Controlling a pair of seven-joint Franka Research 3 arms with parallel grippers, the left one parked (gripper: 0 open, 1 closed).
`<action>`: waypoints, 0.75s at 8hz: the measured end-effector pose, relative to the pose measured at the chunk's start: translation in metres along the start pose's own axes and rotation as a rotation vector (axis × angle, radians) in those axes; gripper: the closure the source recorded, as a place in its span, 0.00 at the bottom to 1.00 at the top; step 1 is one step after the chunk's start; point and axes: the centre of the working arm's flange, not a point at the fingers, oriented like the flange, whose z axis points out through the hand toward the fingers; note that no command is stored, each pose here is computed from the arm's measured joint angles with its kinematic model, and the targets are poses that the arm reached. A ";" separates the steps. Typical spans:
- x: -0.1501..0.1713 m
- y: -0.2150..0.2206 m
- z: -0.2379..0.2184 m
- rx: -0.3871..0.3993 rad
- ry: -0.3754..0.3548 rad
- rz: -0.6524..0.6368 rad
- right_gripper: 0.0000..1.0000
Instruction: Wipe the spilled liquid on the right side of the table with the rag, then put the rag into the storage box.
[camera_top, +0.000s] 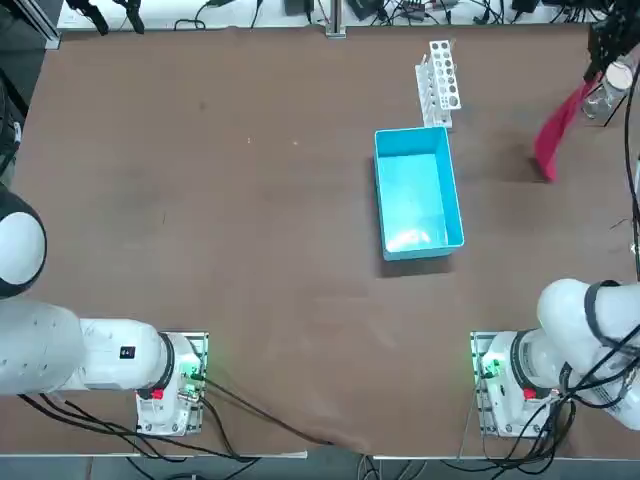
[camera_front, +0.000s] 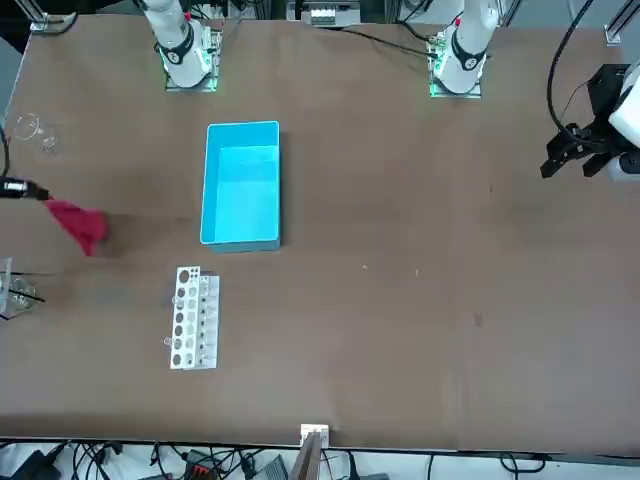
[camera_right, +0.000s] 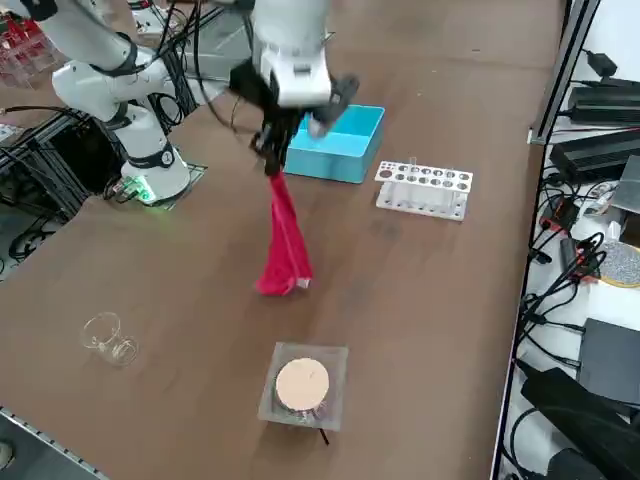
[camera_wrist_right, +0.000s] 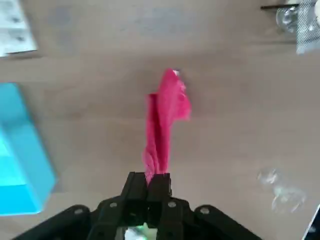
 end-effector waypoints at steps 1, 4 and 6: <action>-0.022 -0.029 -0.037 0.035 0.010 0.050 0.98; -0.054 -0.050 -0.092 0.118 0.056 0.142 0.98; -0.049 -0.040 -0.084 0.131 0.034 0.154 0.98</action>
